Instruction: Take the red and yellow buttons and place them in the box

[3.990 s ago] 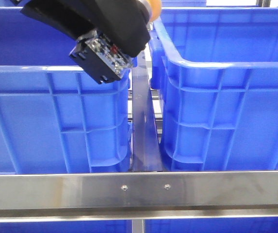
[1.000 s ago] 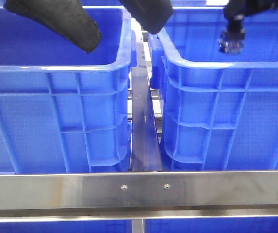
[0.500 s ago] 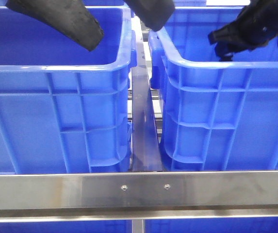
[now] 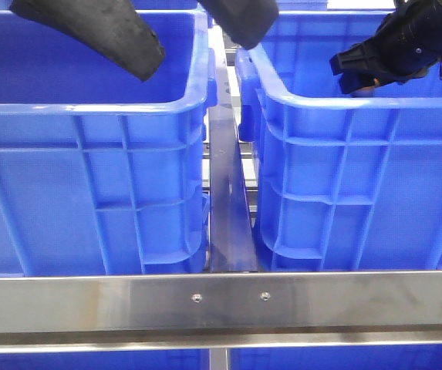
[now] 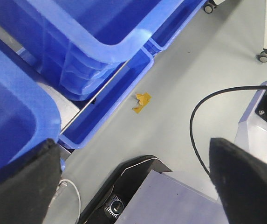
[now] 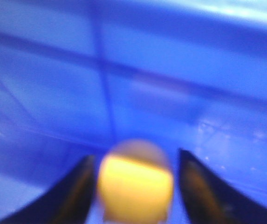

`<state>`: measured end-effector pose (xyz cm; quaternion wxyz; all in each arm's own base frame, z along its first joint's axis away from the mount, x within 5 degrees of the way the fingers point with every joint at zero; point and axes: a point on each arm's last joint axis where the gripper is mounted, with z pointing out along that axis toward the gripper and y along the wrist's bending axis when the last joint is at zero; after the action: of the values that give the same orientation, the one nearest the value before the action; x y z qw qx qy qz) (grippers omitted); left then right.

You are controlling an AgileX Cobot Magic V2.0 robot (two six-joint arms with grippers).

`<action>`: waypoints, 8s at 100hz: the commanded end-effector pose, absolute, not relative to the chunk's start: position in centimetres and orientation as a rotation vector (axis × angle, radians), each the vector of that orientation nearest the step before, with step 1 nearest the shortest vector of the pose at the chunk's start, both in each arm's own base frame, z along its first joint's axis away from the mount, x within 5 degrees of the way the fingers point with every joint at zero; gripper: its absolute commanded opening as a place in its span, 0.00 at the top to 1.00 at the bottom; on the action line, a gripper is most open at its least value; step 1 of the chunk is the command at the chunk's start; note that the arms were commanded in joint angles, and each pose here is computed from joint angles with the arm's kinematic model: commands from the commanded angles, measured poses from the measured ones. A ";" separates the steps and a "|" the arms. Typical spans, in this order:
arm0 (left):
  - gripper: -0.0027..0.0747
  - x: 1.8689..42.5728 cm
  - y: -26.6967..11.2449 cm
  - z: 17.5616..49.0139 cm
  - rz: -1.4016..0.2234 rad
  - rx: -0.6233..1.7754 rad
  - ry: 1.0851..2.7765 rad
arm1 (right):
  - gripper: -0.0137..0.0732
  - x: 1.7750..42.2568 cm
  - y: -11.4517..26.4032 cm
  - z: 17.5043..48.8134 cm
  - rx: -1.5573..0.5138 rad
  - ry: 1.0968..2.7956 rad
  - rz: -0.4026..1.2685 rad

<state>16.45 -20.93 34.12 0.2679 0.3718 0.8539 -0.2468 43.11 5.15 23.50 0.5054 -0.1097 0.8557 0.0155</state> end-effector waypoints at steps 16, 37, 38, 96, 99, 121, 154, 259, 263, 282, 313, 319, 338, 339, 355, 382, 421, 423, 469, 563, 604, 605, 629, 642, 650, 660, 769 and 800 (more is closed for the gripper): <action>0.18 16.2 -21.0 36.2 -0.732 0.951 2.210 | 0.24 42.4 4.7 28.5 -0.243 1.936 0.011; 0.18 16.2 -21.0 36.2 -0.732 0.951 2.210 | 0.24 39.9 4.5 32.1 -0.242 1.860 0.018; 0.18 16.2 -21.0 36.2 -0.732 0.951 2.210 | 0.24 39.9 4.5 32.0 -0.242 1.862 0.018; 0.18 16.7 -20.9 36.5 -0.712 0.921 2.160 | 0.24 23.6 4.1 33.8 -0.271 1.803 0.197; 0.18 16.7 -20.9 36.6 -0.712 0.917 2.156 | 0.24 22.9 4.1 33.6 -0.277 1.802 0.204; 0.18 17.8 -19.3 37.1 -0.640 0.860 2.134 | 0.24 18.2 3.9 32.2 -0.301 1.775 0.230; 0.18 22.2 -12.3 37.3 -0.355 0.578 2.205 | 0.24 16.0 3.7 30.8 -0.301 1.771 0.230; 0.18 34.2 -9.3 25.4 -0.141 0.368 2.433 | 0.24 15.9 3.9 30.7 -0.320 1.774 0.252; 0.18 34.2 -9.3 25.3 -0.141 0.368 2.434 | 0.24 15.9 3.9 30.7 -0.320 1.774 0.252; 0.32 34.3 -9.3 25.2 -0.141 0.367 2.432 | 0.24 15.9 3.9 30.7 -0.321 1.774 0.253; 0.76 34.3 -9.3 25.2 -0.141 0.367 2.432 | 0.24 15.9 3.9 30.7 -0.321 1.774 0.253; 0.82 34.3 -9.3 25.3 -0.141 0.367 2.429 | 0.24 15.9 3.9 30.7 -0.321 1.774 0.253; 0.86 33.5 -9.2 27.3 -0.161 0.350 2.373 | 0.24 15.9 3.9 30.7 -0.321 1.774 0.253; 0.86 33.3 -9.3 27.6 -0.163 0.352 2.365 | 0.24 15.9 3.9 30.7 -0.321 1.774 0.253; 0.86 31.3 -10.5 30.7 -0.197 0.402 2.266 | 0.24 15.9 3.9 30.7 -0.321 1.774 0.253; 0.86 26.4 -15.0 34.9 -0.323 0.587 2.099 | 0.24 15.9 3.9 30.7 -0.323 1.775 0.255; 0.86 20.6 -21.2 35.9 -0.495 0.872 1.988 | 0.24 15.8 4.3 30.8 -0.321 1.773 0.317; 0.86 20.4 -21.3 35.9 -0.499 0.881 1.985 | 0.24 15.8 4.3 30.9 -0.325 1.771 0.319; 0.86 19.9 -21.8 35.9 -0.511 0.906 1.981 | 0.24 17.9 8.1 36.1 -0.252 1.872 1.056; 0.76 19.9 -21.8 35.9 -0.511 0.906 1.981 | 0.62 25.8 13.9 34.5 -0.308 2.078 1.414; 0.08 19.7 -21.5 35.4 -0.484 0.936 2.033 | 0.62 27.9 10.4 37.3 -0.341 1.938 1.194; 0.09 19.7 -21.5 35.4 -0.484 0.936 2.033 | 0.62 28.0 10.3 37.4 -0.349 1.934 1.178; 0.10 19.7 -21.5 35.4 -0.483 0.937 2.034 | 0.62 30.2 5.0 36.9 -0.299 1.950 0.731; 0.10 19.7 -21.5 35.4 -0.483 0.937 2.034 | 0.62 31.0 2.3 36.4 -0.264 1.968 0.478; 0.10 19.7 -21.5 35.4 -0.483 0.937 2.034 | 0.62 31.4 1.1 36.2 -0.232 1.960 0.343; 0.10 19.7 -21.5 35.4 -0.483 0.937 2.034 | 0.62 32.3 0.0 35.5 -0.179 1.949 0.234; 0.10 19.7 -21.5 35.4 -0.487 0.935 2.036 | 0.62 43.1 -3.6 25.8 0.049 2.036 -0.023; 0.10 19.7 -21.5 35.4 -0.487 0.936 2.037 | 0.34 43.0 -3.4 25.6 0.032 2.054 0.006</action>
<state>19.95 -21.49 33.20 0.3673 0.3870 0.8288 -0.1689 43.10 -3.16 23.10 0.4891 0.0160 0.8720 0.0072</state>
